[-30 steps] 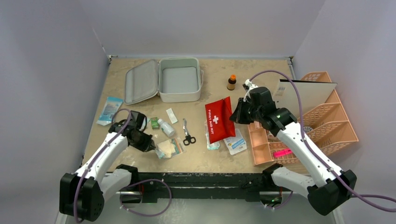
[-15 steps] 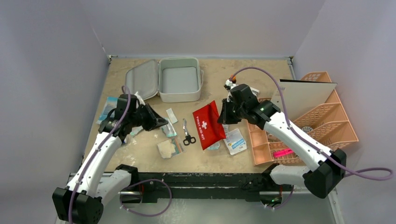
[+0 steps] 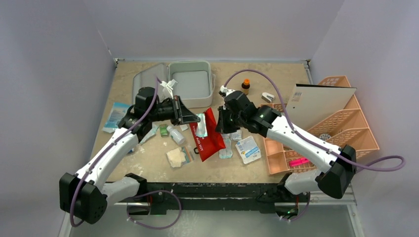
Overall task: Organize the medicine kit
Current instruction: Place the medical item at the medicine pouch.
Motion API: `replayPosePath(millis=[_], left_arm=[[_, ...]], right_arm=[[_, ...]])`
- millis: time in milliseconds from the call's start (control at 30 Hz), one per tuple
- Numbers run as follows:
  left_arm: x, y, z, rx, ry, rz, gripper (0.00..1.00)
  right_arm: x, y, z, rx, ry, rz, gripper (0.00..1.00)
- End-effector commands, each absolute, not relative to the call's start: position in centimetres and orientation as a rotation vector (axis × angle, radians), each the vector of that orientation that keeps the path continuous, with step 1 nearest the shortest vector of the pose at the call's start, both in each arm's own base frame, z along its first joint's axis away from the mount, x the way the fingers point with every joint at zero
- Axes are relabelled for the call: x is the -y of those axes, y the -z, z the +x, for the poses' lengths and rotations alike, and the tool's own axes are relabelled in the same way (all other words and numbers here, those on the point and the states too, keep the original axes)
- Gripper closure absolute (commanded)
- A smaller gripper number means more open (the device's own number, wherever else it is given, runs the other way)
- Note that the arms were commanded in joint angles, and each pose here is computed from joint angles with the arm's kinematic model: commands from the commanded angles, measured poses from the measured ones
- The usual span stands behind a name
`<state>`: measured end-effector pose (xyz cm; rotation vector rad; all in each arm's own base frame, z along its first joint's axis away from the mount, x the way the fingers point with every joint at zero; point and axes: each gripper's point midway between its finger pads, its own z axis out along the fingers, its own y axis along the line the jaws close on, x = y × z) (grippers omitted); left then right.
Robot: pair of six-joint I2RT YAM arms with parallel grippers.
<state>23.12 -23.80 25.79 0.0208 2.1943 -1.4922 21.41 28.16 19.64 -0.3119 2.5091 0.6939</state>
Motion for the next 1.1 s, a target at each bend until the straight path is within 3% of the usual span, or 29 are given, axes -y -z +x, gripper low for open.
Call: replayPosePath(millis=[0, 167, 867, 1067], left_arm=[[26.3, -28.7, 23.7, -2.067, 1.617, 0.135, 1.0], [27.4, -27.1, 24.6, -2.094, 1.641, 0.046, 1.0], [25.7, -20.4, 28.2, -2.295, 1.27, -0.128, 1.0], [26.8, -20.4, 27.8, -2.312, 1.349, -0.124, 1.0]], right_arm=[[-29.7, -22.4, 22.8, -2.417, -0.72, -0.252, 1.0], [-30.3, -23.0, 23.3, -2.379, -0.696, -0.219, 1.0], [-31.8, -24.7, 22.8, -2.326, -0.753, -0.234, 1.0], [-32.2, -24.4, 22.8, -2.321, -0.781, -0.231, 1.0]])
